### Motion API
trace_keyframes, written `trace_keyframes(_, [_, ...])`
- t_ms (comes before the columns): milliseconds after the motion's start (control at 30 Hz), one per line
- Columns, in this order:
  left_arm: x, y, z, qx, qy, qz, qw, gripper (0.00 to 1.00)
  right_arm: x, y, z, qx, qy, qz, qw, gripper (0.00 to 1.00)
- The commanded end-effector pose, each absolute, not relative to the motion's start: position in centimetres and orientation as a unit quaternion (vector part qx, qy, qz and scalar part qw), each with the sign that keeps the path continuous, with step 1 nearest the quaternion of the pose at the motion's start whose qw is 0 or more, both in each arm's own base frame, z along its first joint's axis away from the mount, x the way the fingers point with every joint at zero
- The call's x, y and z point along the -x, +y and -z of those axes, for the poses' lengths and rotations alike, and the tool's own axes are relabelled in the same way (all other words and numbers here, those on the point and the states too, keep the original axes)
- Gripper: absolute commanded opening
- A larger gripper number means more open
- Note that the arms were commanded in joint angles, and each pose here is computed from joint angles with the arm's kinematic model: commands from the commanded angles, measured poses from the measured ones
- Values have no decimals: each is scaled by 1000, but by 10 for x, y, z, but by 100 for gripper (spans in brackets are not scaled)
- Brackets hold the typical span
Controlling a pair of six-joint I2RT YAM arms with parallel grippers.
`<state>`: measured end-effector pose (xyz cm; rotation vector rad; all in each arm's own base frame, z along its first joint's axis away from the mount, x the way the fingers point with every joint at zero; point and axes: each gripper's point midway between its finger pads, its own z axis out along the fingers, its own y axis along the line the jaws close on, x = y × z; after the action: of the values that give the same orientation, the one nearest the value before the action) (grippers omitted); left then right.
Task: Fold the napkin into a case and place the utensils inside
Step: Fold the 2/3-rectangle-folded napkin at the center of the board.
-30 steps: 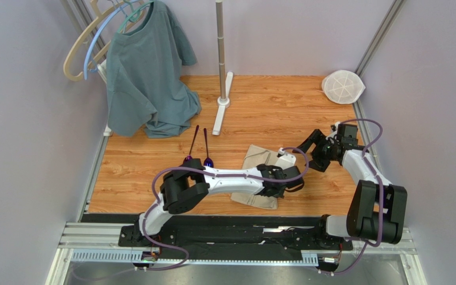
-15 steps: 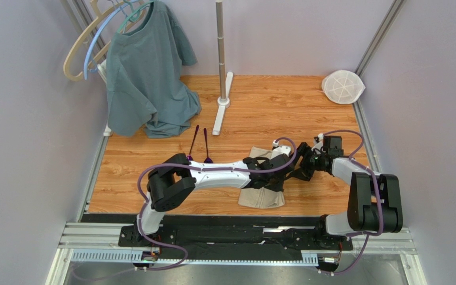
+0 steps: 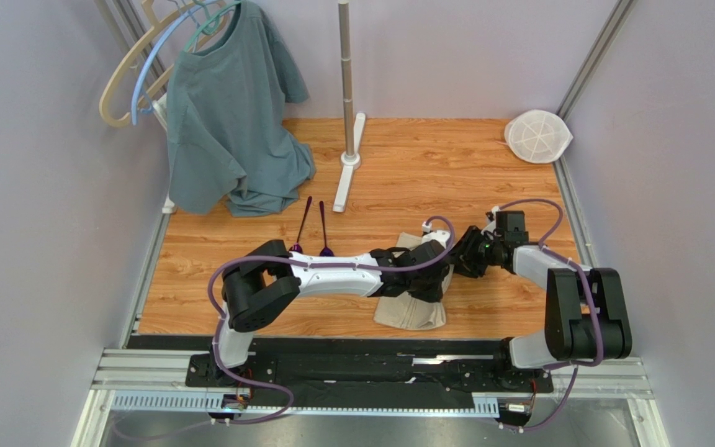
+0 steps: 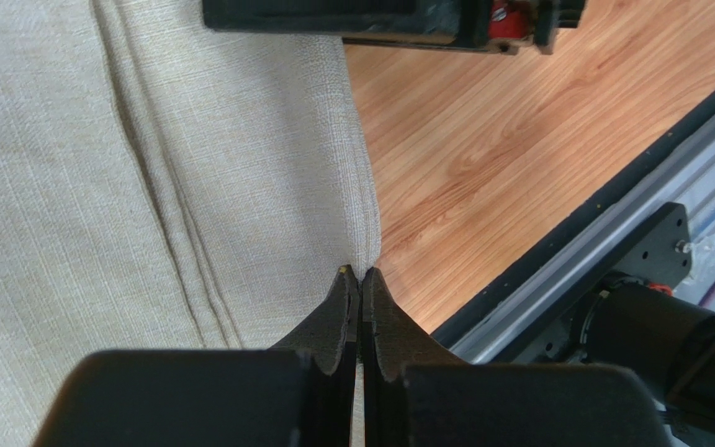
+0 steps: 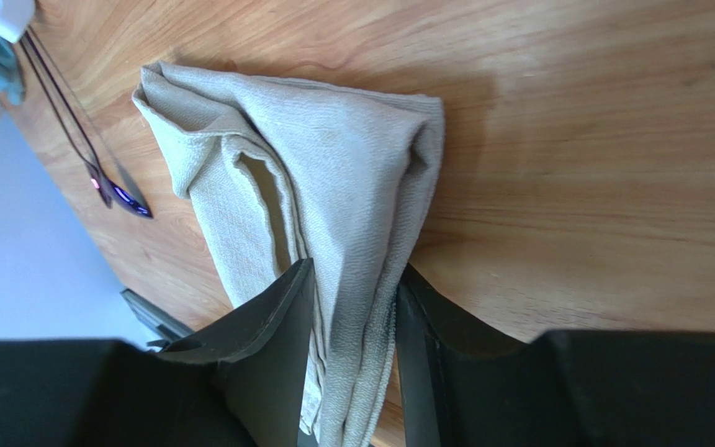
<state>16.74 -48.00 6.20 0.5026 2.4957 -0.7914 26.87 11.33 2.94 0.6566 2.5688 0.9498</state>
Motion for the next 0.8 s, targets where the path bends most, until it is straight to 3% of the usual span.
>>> trace_keyframes(0, [-173, -502, -106, -178, 876, 369, 253, 0, -282, 109, -38, -203, 917, -284, 195, 38])
trace_keyframes(133, [-172, -511, -113, -177, 865, 402, 243, 0, -280, 104, -35, -192, 931, -244, 189, 29])
trace_keyframes(200, [-171, -518, -118, -180, 854, 423, 242, 0, -282, 95, -37, -188, 939, -212, 193, 14])
trace_keyframes(333, [-169, -526, -116, -176, 845, 448, 232, 0, -284, 75, -47, -178, 950, -153, 205, 0])
trace_keyframes(767, [-161, -529, -103, -178, 808, 519, 217, 0, -290, 64, -78, -132, 965, -13, 227, 0])
